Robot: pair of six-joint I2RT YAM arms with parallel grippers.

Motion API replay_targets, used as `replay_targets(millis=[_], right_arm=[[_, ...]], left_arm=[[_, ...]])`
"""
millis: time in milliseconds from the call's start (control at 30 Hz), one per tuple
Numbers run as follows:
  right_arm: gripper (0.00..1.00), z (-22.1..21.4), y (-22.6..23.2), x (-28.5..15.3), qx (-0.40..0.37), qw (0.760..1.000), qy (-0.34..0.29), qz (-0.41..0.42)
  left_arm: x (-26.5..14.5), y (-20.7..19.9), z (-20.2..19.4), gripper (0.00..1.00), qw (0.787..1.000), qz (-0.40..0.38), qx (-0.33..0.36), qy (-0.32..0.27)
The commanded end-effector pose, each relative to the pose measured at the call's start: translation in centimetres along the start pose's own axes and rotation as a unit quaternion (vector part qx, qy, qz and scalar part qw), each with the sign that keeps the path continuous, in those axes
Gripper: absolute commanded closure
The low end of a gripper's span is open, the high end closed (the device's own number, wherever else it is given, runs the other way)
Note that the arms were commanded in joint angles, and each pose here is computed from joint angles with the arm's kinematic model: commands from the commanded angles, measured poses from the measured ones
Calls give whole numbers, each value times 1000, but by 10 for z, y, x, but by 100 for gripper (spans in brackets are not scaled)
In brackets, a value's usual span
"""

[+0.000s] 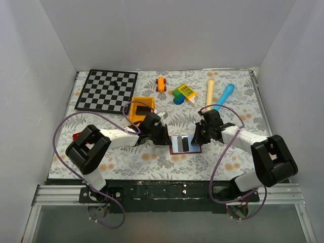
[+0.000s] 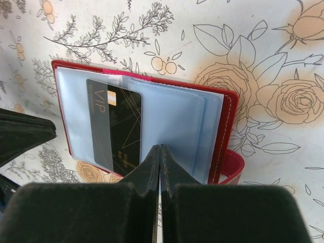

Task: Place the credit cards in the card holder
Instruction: Insert the credit card into the card holder.

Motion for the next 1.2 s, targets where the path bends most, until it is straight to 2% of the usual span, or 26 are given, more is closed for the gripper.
replay_targets(millis=[0, 67, 167, 233, 333, 533, 667, 800, 1167], right_arm=[[99, 7, 7, -1, -20, 1000, -8, -12], [99, 7, 9, -1, -23, 1000, -7, -14], [99, 7, 11, -1, -26, 1000, -5, -15], [99, 7, 12, -1, -27, 1000, -5, -14], [99, 6, 12, 0, -28, 999, -5, -18], [99, 4, 11, 0, -31, 999, -1, -28], [99, 4, 13, 2, -37, 999, 1, -34], [99, 4, 19, 4, -45, 998, 3, -35], [99, 4, 39, 15, -66, 997, 17, -33]], left_arm=[[-12, 5, 4, 100, 1000, 17, 3, -18], [-13, 10, 1, 98, 999, 27, -2, -17], [-13, 15, -1, 87, 999, 38, -3, -16], [-12, 17, -1, 75, 999, 42, -4, -15], [-9, 18, 0, 68, 999, 40, -3, -13], [-1, 18, 2, 71, 999, 34, -7, -7], [4, 20, 2, 81, 999, 34, -8, 0], [8, 19, 4, 87, 1000, 30, -5, 3], [11, 20, 3, 90, 1000, 26, -9, 7]])
Point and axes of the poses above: each gripper's point midway between its finger pads, its own x axis out along the fingers, its own y axis along the line the jaws close on, z = x × y, the point moved 9 cm from there along -x, back along the fingers, and after that the axes turned 7 degrees about x, right-handed, at the moved point
